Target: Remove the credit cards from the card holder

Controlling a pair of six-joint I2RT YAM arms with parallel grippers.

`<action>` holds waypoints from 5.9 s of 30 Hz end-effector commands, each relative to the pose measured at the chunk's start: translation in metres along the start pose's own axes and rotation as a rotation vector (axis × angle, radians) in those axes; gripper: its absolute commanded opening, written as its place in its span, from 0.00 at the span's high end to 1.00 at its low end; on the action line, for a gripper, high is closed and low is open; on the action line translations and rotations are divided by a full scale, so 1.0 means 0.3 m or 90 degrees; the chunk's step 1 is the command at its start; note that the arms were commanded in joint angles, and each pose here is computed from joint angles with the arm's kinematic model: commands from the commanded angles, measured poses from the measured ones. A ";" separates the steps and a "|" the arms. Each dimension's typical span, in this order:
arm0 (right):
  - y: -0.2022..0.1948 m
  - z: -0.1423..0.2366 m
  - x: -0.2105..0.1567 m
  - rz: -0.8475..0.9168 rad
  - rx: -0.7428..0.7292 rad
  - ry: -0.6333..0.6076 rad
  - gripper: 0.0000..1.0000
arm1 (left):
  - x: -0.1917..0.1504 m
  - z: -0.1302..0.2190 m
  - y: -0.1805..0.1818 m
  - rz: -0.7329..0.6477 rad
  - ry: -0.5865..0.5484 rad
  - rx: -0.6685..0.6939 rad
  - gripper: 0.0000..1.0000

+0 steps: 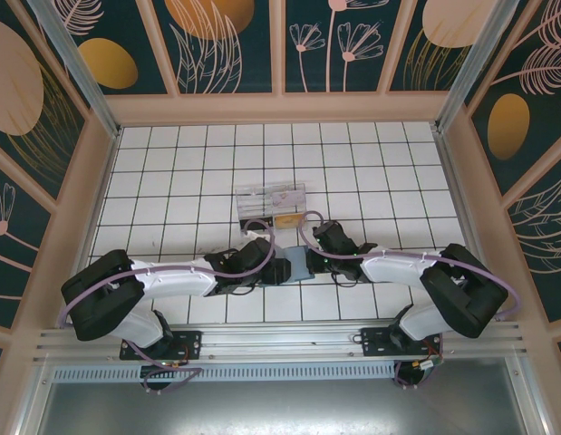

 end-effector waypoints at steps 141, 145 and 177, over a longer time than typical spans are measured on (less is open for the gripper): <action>0.257 -0.044 0.076 -0.049 0.199 0.029 0.75 | 0.045 0.057 0.163 0.032 -0.091 0.063 0.95; 0.249 -0.055 0.070 -0.054 0.193 0.035 0.75 | 0.057 0.064 0.164 0.030 -0.104 0.064 0.94; 0.245 -0.084 0.054 -0.127 0.203 0.075 0.77 | -0.005 0.009 0.211 0.057 -0.061 0.070 1.00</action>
Point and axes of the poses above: each hand's point on the last joint's axis, 136 mm out from that joint toward the fingers, its own z axis back along the fingers, its own y axis along the line the jaws close on, x = y × z, the point moved 1 cm from there along z, back along the fingers, and after that the axes turned 12 degrees about z, right-handed, at the moved point
